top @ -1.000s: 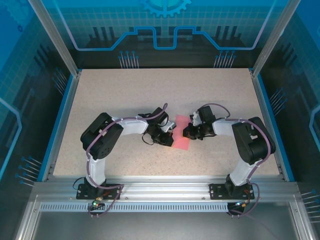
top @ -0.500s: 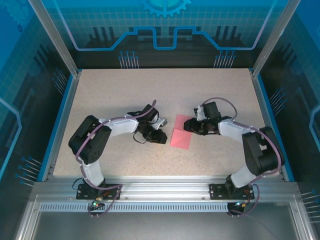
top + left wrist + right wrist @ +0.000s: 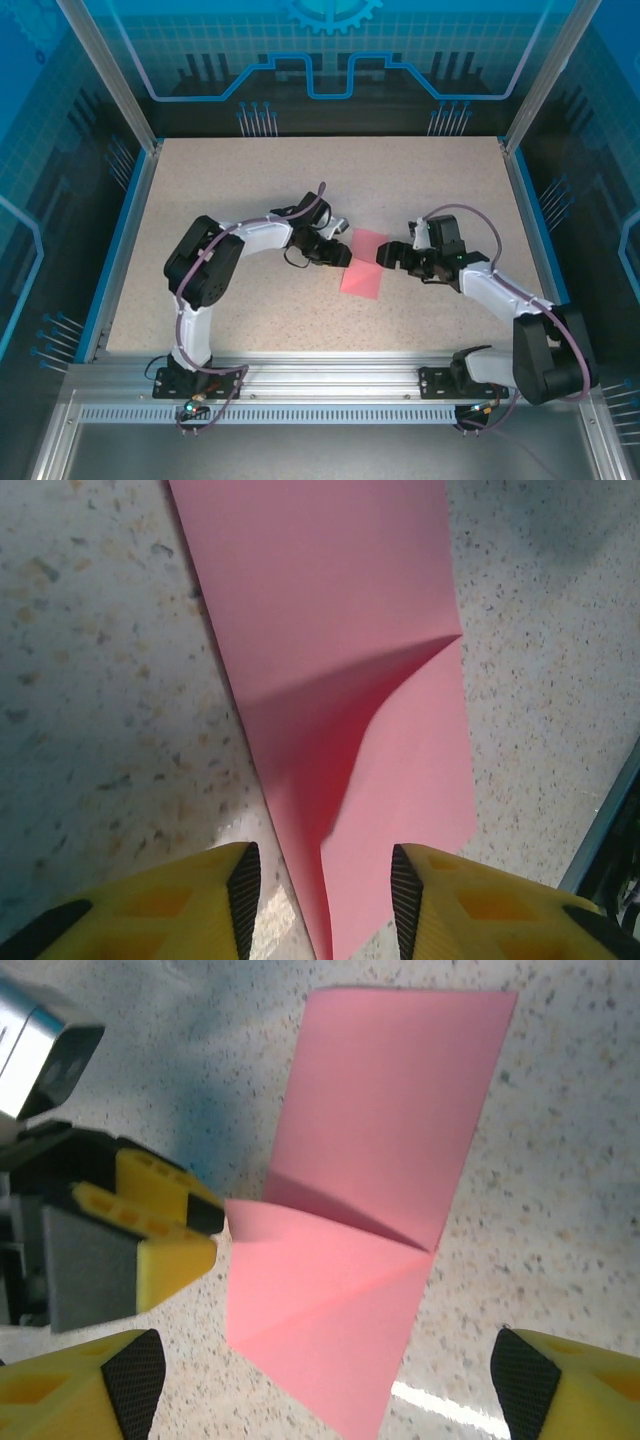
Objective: Fold a paper plane with a square sheet of paper (fold left side to right side)
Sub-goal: Fold the triangle a second time at the center of the table, then turn over the paper at the center of the table.
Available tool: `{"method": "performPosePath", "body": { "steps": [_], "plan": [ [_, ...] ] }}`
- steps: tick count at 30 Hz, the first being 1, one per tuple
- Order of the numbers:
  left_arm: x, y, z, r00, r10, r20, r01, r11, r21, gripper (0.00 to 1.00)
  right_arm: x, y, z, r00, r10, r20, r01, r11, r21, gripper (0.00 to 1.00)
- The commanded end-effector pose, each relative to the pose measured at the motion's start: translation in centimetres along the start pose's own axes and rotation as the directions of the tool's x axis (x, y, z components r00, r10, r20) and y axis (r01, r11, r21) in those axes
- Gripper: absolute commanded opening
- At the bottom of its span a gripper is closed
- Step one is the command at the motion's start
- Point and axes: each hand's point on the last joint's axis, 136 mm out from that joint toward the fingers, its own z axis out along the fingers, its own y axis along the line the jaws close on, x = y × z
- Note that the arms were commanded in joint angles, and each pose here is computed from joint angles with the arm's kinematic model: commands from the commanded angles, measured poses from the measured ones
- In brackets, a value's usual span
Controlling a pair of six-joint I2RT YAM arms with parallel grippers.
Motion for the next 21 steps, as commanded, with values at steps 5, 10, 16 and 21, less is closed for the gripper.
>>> {"method": "performPosePath", "body": {
  "steps": [5, 10, 16, 21],
  "plan": [
    [-1.3, -0.9, 1.2, 1.000, 0.012, -0.012, -0.011, 0.997, 0.082, 0.29, 1.7, -0.2, -0.7, 0.999, 0.037, -0.016, -0.037, 0.999, -0.019, 0.88],
    [-1.5, -1.1, 0.9, 1.000, 0.027, 0.004, -0.027, 0.997, 0.077, 0.08, 2.3, -0.3, -0.3, 0.998, 0.042, -0.037, -0.043, 0.999, -0.022, 0.88],
    [-1.4, -1.1, -0.4, 0.998, 0.050, 0.043, -0.052, 0.998, 0.040, 0.03, 1.8, 0.6, 0.7, 0.997, 0.060, -0.053, -0.064, 0.995, -0.076, 0.88],
    [-1.2, -1.1, -1.4, 0.996, 0.056, 0.070, -0.058, 0.998, 0.018, 0.04, 1.5, 1.7, 1.9, 0.994, 0.075, -0.083, -0.086, 0.987, -0.139, 0.84]
  ]
}}
